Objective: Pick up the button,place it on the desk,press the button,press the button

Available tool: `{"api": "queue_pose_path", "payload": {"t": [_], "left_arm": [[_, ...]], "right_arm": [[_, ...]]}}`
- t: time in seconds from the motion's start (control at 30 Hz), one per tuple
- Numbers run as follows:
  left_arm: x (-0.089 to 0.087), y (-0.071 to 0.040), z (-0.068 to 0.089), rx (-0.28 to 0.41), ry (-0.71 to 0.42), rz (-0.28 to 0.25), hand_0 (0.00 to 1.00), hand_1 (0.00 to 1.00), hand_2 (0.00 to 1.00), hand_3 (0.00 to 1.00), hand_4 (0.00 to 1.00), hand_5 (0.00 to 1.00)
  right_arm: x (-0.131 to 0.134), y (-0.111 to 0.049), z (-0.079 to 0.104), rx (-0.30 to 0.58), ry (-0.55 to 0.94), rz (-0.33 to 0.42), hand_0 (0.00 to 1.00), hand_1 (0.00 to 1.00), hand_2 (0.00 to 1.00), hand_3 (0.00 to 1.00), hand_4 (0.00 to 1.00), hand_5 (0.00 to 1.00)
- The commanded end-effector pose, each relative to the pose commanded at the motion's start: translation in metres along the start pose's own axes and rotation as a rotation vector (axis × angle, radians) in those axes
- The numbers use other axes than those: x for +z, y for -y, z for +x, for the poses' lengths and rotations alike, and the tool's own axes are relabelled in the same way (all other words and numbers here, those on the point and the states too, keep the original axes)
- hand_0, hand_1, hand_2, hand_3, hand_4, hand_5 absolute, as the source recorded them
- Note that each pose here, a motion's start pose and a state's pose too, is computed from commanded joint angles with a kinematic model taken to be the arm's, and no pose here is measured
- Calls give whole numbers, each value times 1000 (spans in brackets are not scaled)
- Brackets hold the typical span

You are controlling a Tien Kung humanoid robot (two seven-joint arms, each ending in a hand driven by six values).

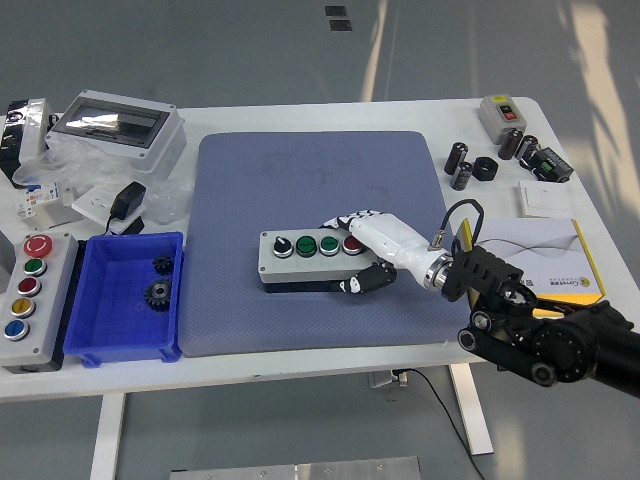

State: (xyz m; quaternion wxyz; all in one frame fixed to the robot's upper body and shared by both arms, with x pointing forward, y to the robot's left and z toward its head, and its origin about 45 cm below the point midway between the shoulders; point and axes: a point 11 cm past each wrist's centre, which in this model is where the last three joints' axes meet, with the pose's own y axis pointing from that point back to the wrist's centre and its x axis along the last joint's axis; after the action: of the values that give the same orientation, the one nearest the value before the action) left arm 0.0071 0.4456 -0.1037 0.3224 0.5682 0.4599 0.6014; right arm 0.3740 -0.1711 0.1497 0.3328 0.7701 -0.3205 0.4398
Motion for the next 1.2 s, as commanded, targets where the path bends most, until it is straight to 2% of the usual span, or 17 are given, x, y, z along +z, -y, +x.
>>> {"api": "queue_pose_path", "payload": {"t": [0.6, 1.2], "left_arm": [[-1, 0, -1, -1, 2, 2, 637, 598, 551, 599, 624, 232], [-1, 0, -1, -1, 9, 3, 636, 598, 549, 595, 612, 221]], "right_arm": [[-4, -8, 11, -30, 138, -2, 885, 856, 827, 925, 498, 2], [2, -11, 8, -66, 87, -10, 907, 875, 854, 965, 511, 2]]}}
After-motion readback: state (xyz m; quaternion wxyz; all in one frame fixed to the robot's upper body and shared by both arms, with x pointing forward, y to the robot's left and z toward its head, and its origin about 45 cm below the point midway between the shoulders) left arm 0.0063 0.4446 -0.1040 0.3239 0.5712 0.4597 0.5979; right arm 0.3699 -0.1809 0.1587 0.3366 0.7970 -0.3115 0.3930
